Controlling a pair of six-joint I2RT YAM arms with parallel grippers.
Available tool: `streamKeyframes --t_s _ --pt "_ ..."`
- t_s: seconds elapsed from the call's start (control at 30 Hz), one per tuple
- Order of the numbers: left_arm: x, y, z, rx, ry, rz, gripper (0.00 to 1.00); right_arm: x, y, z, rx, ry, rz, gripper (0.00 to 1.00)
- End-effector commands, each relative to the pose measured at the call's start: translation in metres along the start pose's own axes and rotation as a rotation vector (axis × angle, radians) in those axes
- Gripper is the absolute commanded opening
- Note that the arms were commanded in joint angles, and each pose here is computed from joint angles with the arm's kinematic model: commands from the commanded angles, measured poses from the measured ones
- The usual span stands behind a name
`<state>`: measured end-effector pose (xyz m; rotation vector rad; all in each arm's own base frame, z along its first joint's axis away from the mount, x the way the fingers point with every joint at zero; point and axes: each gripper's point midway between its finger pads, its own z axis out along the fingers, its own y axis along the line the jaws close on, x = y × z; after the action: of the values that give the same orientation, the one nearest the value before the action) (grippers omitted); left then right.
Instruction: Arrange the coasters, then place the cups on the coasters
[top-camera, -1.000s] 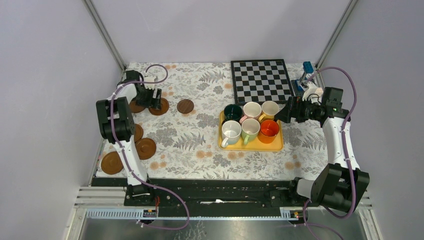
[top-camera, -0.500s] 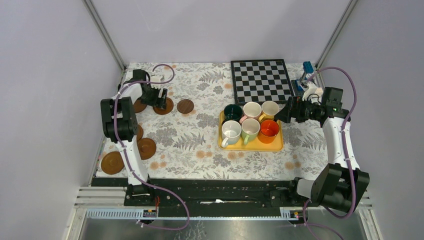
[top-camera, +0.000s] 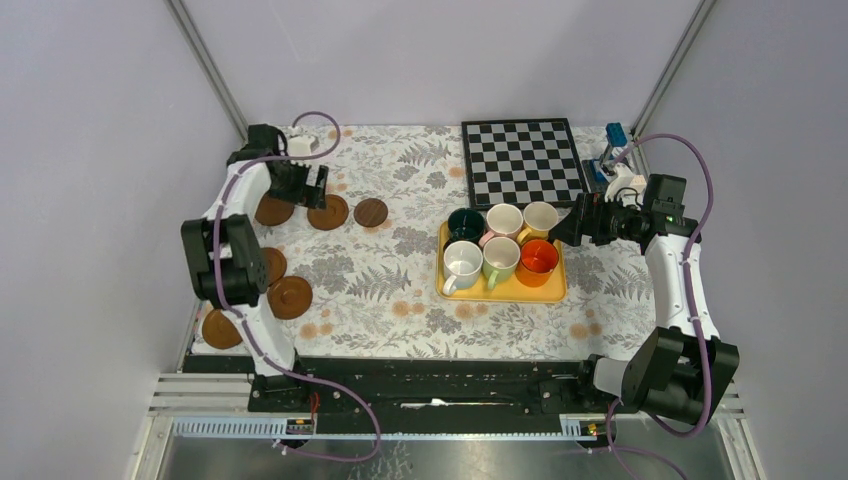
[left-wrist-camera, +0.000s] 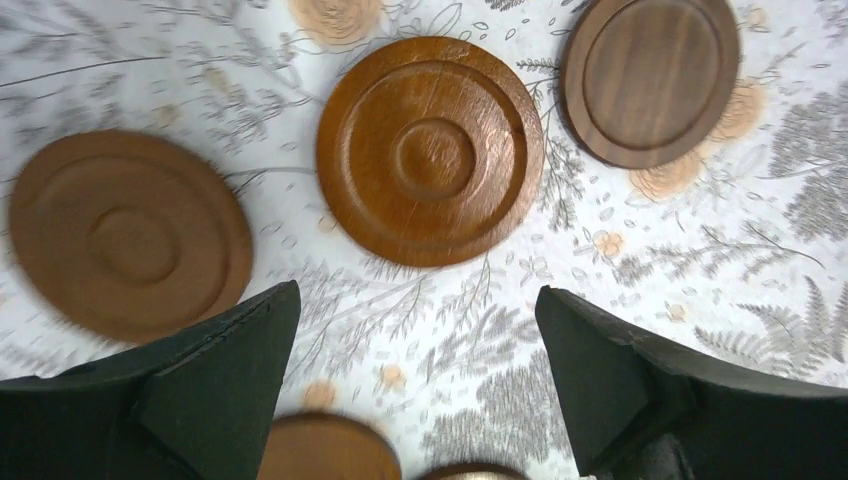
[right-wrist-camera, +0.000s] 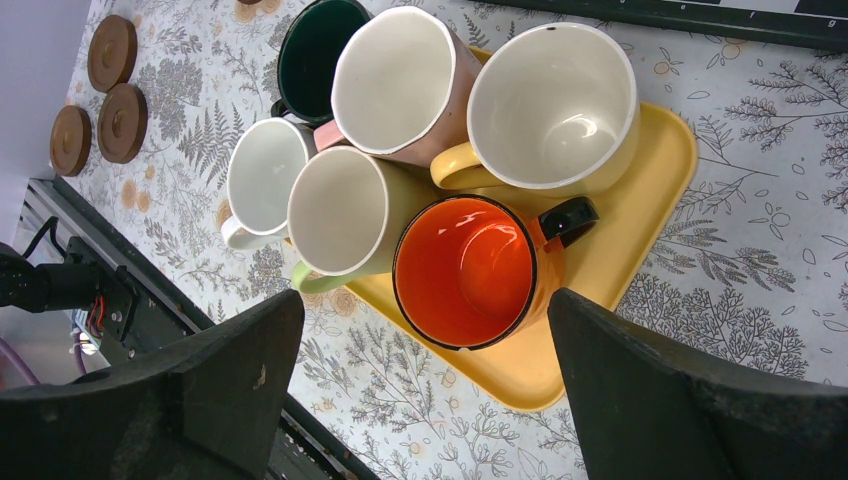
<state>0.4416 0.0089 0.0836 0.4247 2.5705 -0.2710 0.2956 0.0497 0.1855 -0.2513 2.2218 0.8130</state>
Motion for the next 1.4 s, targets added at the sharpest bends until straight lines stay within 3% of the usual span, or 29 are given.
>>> streamKeyframes --t_s 0.0,0.27,0.53,1.37 --pt "-0.005 0.011 -0.070 -0.088 -0.071 -0.023 0.99 -0.007 0.009 -0.004 -0.025 -0.029 -0.048 1.00" --pt "0.083 0.038 -0.104 -0.240 -0.039 -0.237 0.99 -0.007 0.010 -0.004 -0.029 -0.030 -0.047 1.00" --pt "0.150 0.042 -0.096 -0.322 0.042 -0.216 0.95 -0.007 0.008 -0.001 -0.037 -0.020 -0.027 1.00" --pt "0.198 0.048 -0.066 -0.301 0.120 -0.325 0.92 -0.006 -0.010 0.004 0.029 0.008 0.002 1.00"
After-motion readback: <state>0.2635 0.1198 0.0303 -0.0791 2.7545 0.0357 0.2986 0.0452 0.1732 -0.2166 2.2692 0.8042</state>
